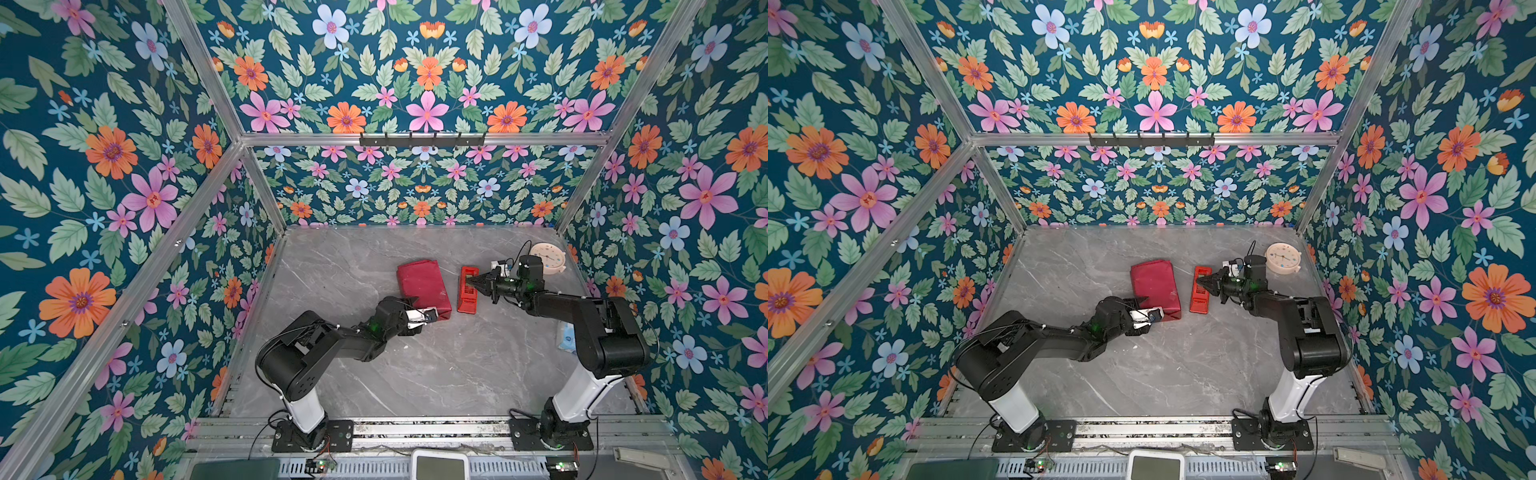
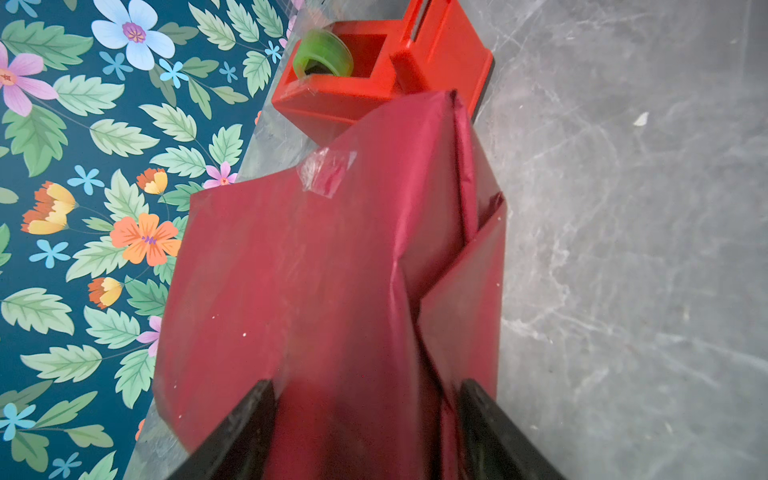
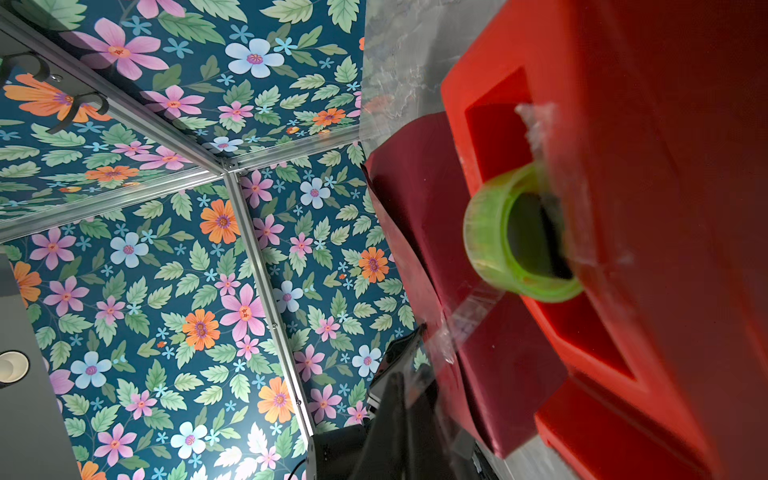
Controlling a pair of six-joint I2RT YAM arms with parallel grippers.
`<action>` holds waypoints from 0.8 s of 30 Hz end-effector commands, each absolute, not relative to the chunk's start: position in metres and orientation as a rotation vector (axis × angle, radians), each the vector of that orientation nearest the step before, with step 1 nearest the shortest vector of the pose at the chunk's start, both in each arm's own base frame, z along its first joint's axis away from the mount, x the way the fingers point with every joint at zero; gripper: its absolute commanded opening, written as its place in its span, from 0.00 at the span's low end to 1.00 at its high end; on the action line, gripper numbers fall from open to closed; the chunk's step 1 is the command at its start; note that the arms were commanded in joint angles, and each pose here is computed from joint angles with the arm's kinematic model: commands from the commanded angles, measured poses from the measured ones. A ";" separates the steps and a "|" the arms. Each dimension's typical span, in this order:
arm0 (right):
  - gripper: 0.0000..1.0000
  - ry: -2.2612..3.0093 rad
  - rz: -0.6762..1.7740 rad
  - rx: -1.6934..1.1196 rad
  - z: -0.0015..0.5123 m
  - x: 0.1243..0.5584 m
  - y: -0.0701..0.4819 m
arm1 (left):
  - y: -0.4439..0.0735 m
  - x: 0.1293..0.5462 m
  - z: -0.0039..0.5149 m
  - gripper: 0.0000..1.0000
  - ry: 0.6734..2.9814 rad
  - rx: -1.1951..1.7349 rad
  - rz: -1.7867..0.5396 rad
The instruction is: Wrap the gift box in paper
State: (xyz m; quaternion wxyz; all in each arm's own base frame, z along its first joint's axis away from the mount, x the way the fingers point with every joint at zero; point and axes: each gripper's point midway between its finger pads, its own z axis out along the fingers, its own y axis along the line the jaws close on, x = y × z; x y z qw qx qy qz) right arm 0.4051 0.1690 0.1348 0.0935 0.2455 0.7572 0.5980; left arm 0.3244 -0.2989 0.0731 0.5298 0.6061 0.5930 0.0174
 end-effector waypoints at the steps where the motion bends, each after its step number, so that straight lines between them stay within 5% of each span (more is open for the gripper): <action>1: 0.00 2.256 1.802 0.673 0.139 0.401 0.173 | -0.294 0.325 0.064 0.71 1.459 1.460 0.059; 24: 0.00 2.266 1.700 0.607 0.172 0.388 0.167 | -0.295 0.326 0.063 0.71 1.462 1.462 0.053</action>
